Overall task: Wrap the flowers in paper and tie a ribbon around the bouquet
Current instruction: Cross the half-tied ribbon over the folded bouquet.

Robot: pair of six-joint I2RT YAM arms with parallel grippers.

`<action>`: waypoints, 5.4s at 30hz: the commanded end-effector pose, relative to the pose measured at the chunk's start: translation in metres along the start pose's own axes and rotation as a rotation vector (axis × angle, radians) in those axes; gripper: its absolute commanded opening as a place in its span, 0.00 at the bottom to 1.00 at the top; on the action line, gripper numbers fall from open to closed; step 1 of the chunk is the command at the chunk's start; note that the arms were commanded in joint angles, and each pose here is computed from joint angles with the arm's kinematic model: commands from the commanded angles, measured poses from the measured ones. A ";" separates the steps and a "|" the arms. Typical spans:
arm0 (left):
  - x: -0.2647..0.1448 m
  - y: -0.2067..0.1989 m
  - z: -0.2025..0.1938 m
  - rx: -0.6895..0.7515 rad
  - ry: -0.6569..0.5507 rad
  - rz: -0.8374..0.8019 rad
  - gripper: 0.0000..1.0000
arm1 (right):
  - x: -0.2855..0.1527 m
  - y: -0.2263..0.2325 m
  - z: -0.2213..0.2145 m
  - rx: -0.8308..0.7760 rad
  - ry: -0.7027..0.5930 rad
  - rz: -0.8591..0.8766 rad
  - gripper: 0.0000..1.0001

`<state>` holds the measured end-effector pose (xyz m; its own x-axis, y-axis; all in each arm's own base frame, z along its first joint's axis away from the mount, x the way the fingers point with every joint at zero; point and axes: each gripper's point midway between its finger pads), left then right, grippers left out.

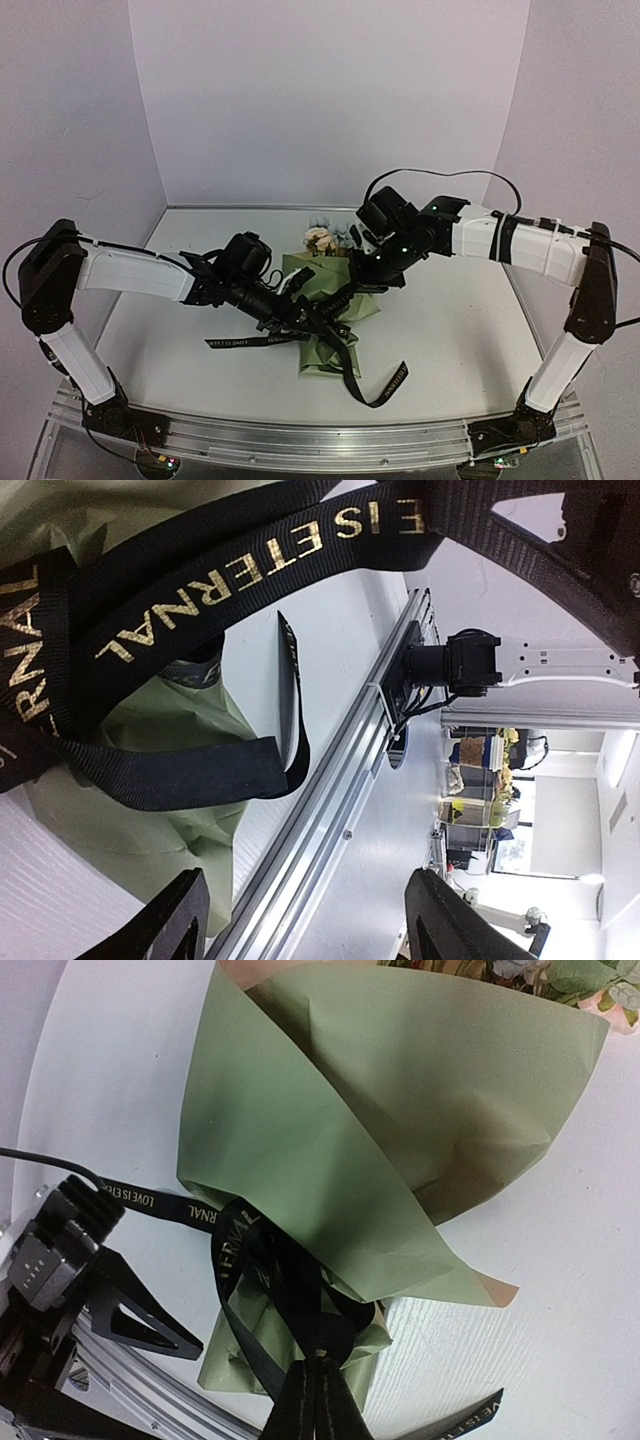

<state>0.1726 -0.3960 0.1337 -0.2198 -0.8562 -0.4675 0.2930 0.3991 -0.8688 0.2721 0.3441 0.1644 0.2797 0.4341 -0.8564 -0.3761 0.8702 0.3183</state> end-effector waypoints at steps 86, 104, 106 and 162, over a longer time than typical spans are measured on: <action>-0.022 0.020 0.003 -0.403 0.037 -0.184 0.24 | 0.019 0.122 -0.077 -0.455 0.073 0.159 0.02; -0.021 0.019 0.003 -0.351 0.056 -0.162 0.00 | -0.001 0.069 -0.081 -0.478 -0.001 0.015 0.62; -0.022 0.019 0.004 -0.344 0.056 -0.156 0.00 | -0.001 0.058 -0.084 -0.442 -0.009 0.013 0.61; -0.033 0.076 -0.043 -0.216 0.096 0.212 0.00 | 0.019 -0.009 -0.083 -0.309 0.034 -0.160 0.00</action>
<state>0.1624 -0.3336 0.0855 -0.2933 -0.7726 -0.5631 0.0582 0.5735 -0.8171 0.2146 0.3270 0.1063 0.3499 0.2686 -0.8975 -0.5766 0.8168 0.0197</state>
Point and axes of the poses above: each gripper's point midway between its finger pads, its own x axis out along the fingers, its own y axis along the line the jaws close on, z = x × y, and after that the axes turned 5 degrees about -x, right-handed
